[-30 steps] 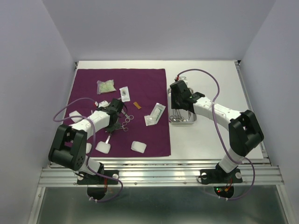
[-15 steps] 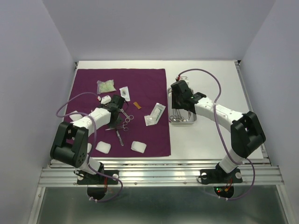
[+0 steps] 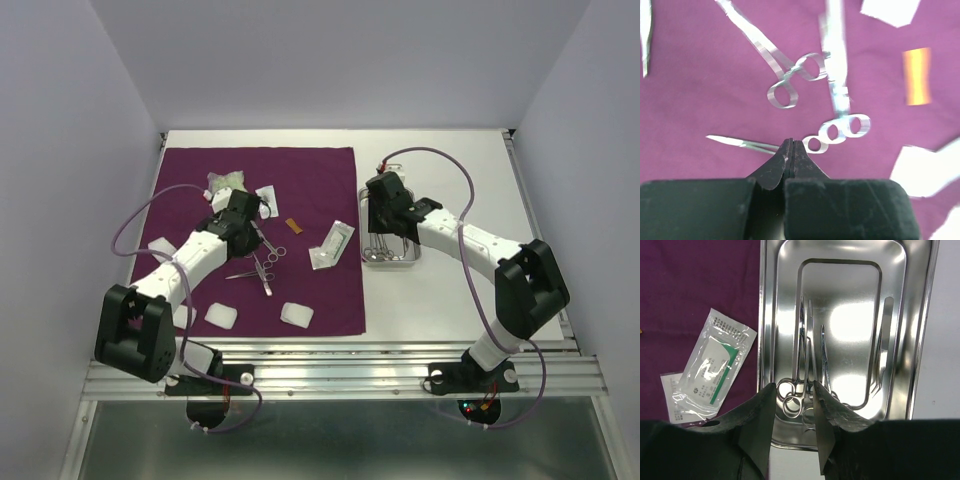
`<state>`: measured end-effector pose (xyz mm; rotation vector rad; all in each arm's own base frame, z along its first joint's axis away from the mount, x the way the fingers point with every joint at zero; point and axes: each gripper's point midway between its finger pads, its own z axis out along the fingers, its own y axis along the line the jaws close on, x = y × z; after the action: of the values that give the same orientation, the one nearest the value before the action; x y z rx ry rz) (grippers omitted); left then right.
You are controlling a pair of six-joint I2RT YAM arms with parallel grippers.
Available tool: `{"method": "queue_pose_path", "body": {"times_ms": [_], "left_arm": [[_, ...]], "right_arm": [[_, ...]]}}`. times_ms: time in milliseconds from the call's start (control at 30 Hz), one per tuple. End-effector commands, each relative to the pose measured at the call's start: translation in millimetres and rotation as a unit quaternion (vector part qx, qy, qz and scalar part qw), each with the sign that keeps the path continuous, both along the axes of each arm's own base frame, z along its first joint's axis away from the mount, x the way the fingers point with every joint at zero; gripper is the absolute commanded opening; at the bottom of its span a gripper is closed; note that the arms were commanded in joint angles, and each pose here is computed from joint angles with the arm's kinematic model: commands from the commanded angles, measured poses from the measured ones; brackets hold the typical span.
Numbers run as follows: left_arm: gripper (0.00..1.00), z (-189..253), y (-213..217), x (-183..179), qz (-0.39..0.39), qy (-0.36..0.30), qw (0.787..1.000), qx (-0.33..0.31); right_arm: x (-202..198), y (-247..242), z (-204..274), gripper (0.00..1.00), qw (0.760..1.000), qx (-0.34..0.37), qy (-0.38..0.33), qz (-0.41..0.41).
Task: Prepare the surgical pack
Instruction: Pick up the medical item from the surgical kit, then place the medical item in the surgical kit.
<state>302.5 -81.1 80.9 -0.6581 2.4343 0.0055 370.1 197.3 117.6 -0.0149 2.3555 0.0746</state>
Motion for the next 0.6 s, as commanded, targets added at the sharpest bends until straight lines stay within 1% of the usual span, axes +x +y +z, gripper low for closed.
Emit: {"method": "queue_pose_path", "body": {"times_ms": [0, 33, 100, 333, 367, 400, 467, 533, 567], "left_arm": [[0.0, 44.7, -21.3, 21.2, -0.022, -0.063, 0.996, -0.051], [0.0, 50.4, -33.7, 28.4, -0.036, -0.08, 0.993, -0.08], [0.0, 51.1, -47.4, 36.8, -0.05, -0.083, 0.99, -0.105], [0.0, 42.7, -76.6, 66.2, -0.054, -0.071, 0.985, -0.147], [0.0, 41.0, -79.7, 67.9, -0.053, -0.069, 0.985, -0.152], [0.0, 20.7, -89.5, 64.7, -0.055, -0.053, 0.983, -0.169], [0.0, 20.6, -98.6, 66.3, -0.057, -0.06, 0.979, -0.187], [0.11, 7.8, -102.7, 59.4, -0.058, -0.05, 0.978, -0.192], [0.18, 4.1, -104.9, 59.8, -0.057, -0.048, 0.978, -0.196]], "right_arm": [[4.2, 1.8, 25.3, 0.41, 0.999, 0.032, -0.03, -0.009], [4.1, 4.0, 25.5, 0.41, 0.999, 0.037, -0.03, -0.006], [4.8, 7.2, 27.4, 0.41, 0.999, 0.044, -0.032, -0.003], [2.6, 20.0, 30.7, 0.41, 0.998, 0.058, -0.034, 0.008], [1.0, 24.0, 32.1, 0.41, 0.997, 0.06, -0.035, 0.012], [-0.8, 35.6, 31.8, 0.41, 0.997, 0.062, -0.036, 0.023], [-2.8, 40.1, 31.1, 0.42, 0.997, 0.062, -0.034, 0.028], [-3.1, 48.3, 32.7, 0.42, 0.997, 0.067, -0.035, 0.033], [-5.4, 54.0, 34.1, 0.42, 0.996, 0.07, -0.037, 0.038]]}}
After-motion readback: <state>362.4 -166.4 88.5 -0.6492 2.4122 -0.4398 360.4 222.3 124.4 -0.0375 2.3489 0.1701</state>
